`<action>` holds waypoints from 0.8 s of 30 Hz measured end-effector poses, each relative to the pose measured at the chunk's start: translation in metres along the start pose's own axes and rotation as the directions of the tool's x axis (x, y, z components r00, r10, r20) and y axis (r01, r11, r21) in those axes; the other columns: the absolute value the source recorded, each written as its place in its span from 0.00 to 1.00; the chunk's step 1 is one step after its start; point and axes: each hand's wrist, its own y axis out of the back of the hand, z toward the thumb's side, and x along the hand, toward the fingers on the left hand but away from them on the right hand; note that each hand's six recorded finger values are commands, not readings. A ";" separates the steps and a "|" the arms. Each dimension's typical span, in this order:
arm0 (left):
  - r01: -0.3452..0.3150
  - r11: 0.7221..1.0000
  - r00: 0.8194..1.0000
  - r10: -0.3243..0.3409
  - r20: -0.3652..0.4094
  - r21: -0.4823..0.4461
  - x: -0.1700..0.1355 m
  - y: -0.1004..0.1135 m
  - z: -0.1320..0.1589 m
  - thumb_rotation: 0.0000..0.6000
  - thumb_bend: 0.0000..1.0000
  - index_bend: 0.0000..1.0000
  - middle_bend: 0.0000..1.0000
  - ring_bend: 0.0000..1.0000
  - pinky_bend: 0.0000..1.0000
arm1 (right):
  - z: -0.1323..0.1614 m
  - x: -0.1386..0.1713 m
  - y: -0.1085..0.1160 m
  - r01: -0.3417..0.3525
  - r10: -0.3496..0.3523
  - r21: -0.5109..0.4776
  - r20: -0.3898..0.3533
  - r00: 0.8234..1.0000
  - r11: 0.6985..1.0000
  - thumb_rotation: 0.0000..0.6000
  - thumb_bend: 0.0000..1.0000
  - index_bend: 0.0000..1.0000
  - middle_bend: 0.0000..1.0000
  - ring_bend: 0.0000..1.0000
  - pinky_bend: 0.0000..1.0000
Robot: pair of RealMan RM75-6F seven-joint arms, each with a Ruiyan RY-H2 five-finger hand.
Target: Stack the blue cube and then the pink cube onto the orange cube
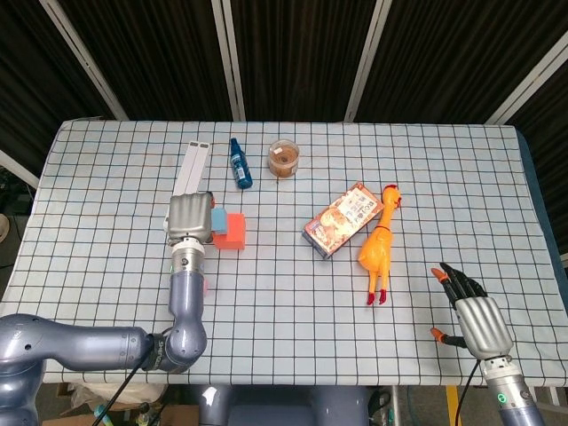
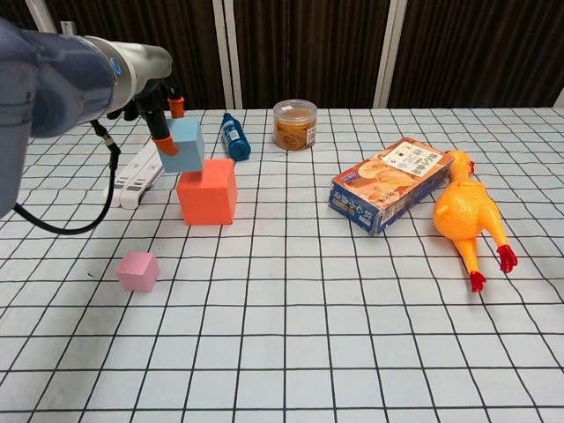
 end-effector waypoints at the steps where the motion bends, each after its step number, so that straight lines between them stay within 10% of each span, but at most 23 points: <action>1: 0.003 1.000 1.000 -0.003 0.001 0.001 0.001 -0.001 0.001 1.00 0.32 0.43 1.00 0.79 0.77 | 0.000 0.000 0.000 0.000 0.000 0.000 0.000 1.000 1.000 1.00 0.16 0.11 0.07 0.13 0.20; 24: 0.002 1.000 1.000 -0.002 0.006 0.026 0.005 -0.010 0.012 1.00 0.32 0.42 1.00 0.79 0.77 | -0.001 0.000 -0.001 0.001 -0.001 0.003 0.003 1.000 1.000 1.00 0.16 0.12 0.07 0.13 0.20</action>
